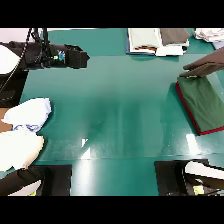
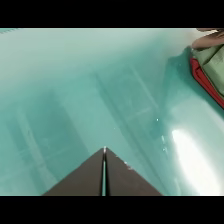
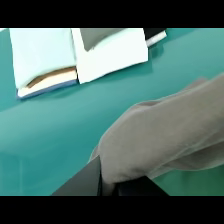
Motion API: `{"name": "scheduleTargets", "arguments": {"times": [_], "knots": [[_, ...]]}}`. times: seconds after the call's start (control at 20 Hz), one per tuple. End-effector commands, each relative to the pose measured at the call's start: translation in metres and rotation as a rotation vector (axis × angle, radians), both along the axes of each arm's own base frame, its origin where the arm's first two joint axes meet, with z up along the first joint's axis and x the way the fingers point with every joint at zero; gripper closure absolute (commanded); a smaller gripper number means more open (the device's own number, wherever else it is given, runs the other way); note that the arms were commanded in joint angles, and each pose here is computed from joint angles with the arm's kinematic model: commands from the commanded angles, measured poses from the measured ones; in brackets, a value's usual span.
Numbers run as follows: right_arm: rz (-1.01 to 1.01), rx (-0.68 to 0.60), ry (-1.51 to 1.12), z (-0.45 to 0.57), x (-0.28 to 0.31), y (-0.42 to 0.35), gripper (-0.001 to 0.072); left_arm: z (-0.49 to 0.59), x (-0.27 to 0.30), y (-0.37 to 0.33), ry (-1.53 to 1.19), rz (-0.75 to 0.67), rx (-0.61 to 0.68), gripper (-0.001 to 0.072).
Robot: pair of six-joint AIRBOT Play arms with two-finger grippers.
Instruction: Fold the shirts.
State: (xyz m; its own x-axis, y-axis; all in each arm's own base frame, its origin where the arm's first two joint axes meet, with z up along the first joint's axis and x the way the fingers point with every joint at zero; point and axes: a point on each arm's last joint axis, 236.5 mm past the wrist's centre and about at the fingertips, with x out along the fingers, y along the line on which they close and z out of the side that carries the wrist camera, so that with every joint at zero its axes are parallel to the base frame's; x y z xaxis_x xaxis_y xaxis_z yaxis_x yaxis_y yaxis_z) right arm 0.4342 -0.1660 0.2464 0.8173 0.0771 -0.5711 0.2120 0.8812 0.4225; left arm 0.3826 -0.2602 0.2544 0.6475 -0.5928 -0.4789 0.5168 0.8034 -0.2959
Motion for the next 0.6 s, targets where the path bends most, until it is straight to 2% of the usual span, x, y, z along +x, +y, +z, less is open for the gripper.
{"name": "scheduleTargets", "arguments": {"times": [0.0,0.1,0.3,0.45,0.5,0.55], "knots": [[0.027,0.008,0.065,-0.003,-0.025,0.007,0.0688,-0.002,-0.001,0.0,0.004,-0.007,0.011,0.0683],[0.003,0.023,0.119,-0.019,-0.042,0.001,0.0688,-0.003,-0.002,0.0,0.006,-0.008,0.013,0.0683],[-0.11,-0.057,0.366,-0.097,-0.102,-0.03,0.0688,-0.003,-0.002,0.0,0.0,-0.015,0.022,0.0683],[-0.176,-0.046,0.521,-0.147,-0.147,-0.044,0.0681,-0.004,-0.003,0.0,0.0,-0.019,0.028,0.0682],[-0.193,-0.031,0.558,-0.16,-0.158,-0.047,0.0591,-0.004,-0.003,0.0,0.0,-0.019,0.028,0.0683],[-0.212,-0.014,0.598,-0.172,-0.171,-0.051,0.0338,-0.004,-0.003,0.0,0.0,-0.019,0.028,0.0683]]}}
